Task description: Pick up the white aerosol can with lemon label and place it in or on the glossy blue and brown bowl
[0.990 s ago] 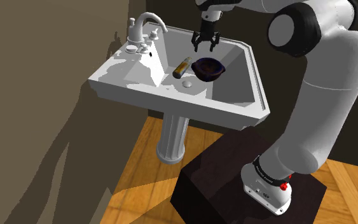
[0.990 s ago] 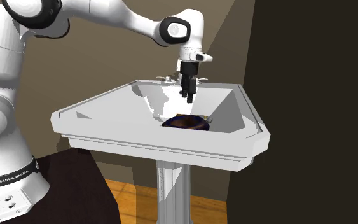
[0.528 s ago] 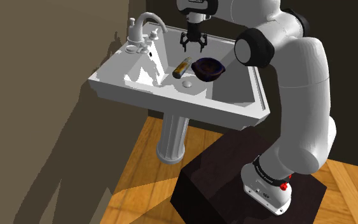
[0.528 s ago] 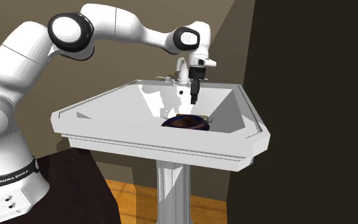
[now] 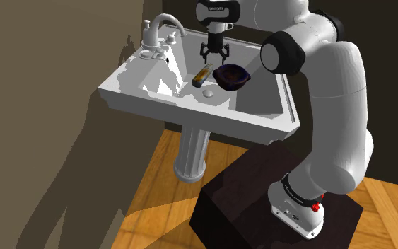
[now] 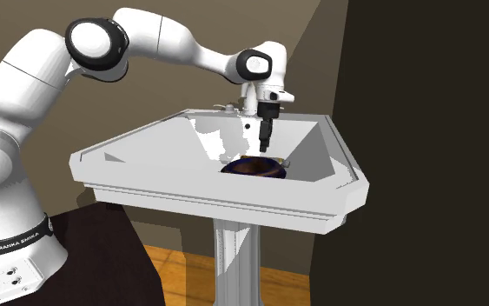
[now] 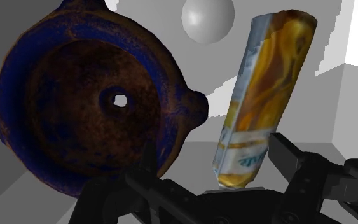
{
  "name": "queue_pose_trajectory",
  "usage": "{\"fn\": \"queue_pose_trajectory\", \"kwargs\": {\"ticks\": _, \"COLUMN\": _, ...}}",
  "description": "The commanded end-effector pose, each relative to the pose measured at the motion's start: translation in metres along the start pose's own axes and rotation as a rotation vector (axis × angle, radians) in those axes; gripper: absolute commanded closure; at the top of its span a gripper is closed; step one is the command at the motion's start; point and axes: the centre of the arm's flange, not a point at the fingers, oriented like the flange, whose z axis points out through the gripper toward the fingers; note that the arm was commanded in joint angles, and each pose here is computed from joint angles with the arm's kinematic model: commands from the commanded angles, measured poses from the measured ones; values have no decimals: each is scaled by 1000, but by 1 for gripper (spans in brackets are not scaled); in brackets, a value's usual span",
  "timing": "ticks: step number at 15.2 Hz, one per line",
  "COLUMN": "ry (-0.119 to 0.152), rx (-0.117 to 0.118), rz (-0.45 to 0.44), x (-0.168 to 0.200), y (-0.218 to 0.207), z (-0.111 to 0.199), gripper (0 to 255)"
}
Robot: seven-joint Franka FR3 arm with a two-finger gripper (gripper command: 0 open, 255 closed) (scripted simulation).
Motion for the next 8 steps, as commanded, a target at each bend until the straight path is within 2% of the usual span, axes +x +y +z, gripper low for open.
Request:
{"fn": "queue_pose_trajectory", "kwargs": {"ticks": 1, "ry": 0, "rx": 0, "rz": 0, "x": 0, "y": 0, "z": 1, "gripper": 0}}
{"fn": "queue_pose_trajectory", "kwargs": {"ticks": 5, "ry": 0, "rx": 0, "rz": 0, "x": 0, "y": 0, "z": 1, "gripper": 0}}
{"fn": "queue_pose_trajectory", "kwargs": {"ticks": 6, "ry": 0, "rx": 0, "rz": 0, "x": 0, "y": 0, "z": 1, "gripper": 255}}
{"fn": "queue_pose_trajectory", "kwargs": {"ticks": 8, "ry": 0, "rx": 0, "rz": 0, "x": 0, "y": 0, "z": 1, "gripper": 255}}
